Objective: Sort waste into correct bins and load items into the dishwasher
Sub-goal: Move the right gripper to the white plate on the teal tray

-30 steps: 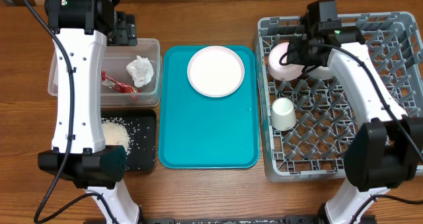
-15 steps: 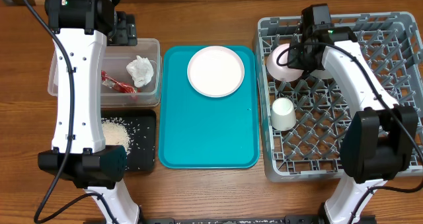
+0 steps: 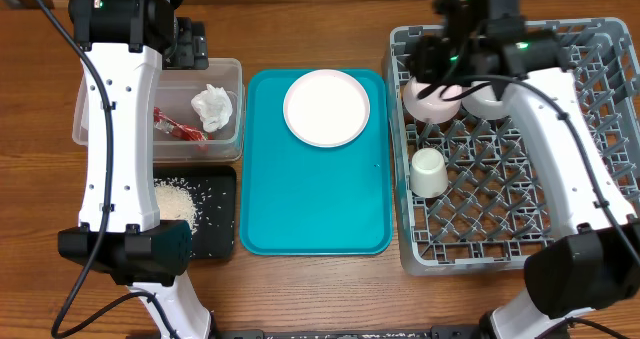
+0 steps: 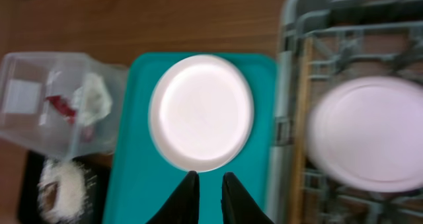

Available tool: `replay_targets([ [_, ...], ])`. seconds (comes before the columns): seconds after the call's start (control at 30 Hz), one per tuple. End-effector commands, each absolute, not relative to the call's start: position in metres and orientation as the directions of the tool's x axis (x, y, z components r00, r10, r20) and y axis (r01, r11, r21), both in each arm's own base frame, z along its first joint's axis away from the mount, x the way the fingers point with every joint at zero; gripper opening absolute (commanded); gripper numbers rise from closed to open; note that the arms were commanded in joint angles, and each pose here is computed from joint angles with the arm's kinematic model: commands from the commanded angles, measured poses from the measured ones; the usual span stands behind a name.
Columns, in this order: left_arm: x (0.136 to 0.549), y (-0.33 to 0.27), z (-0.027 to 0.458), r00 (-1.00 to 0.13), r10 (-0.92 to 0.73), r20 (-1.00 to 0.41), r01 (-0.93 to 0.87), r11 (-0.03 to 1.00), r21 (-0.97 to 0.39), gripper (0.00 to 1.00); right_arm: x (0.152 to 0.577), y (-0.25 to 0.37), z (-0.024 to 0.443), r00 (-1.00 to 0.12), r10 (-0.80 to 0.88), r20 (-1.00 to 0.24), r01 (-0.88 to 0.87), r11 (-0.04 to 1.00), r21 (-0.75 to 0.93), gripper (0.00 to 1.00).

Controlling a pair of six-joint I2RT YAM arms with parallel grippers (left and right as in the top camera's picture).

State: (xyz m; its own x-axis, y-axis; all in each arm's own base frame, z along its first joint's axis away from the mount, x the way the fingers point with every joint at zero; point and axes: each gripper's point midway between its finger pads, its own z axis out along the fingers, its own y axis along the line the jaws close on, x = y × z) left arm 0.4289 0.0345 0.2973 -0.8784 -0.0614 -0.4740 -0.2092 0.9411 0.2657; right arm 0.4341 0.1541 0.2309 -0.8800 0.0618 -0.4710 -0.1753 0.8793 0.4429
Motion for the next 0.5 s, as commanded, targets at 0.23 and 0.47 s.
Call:
replay_targets([
  [0.23, 0.428, 0.034, 0.31, -0.862, -0.048, -0.504, -0.205, 0.943, 0.262, 1.0, 0.417, 0.234, 0.208, -0.844, -0.076, -0.531, -0.247, 0.934, 0.258, 0.37],
  [0.47, 0.428, 0.034, 0.31, -0.862, -0.048, -0.504, -0.205, 0.943, 0.262, 1.0, 0.416, 0.242, 0.171, -0.85, -0.051, -0.525, -0.127, 0.986, 0.109, 0.46],
])
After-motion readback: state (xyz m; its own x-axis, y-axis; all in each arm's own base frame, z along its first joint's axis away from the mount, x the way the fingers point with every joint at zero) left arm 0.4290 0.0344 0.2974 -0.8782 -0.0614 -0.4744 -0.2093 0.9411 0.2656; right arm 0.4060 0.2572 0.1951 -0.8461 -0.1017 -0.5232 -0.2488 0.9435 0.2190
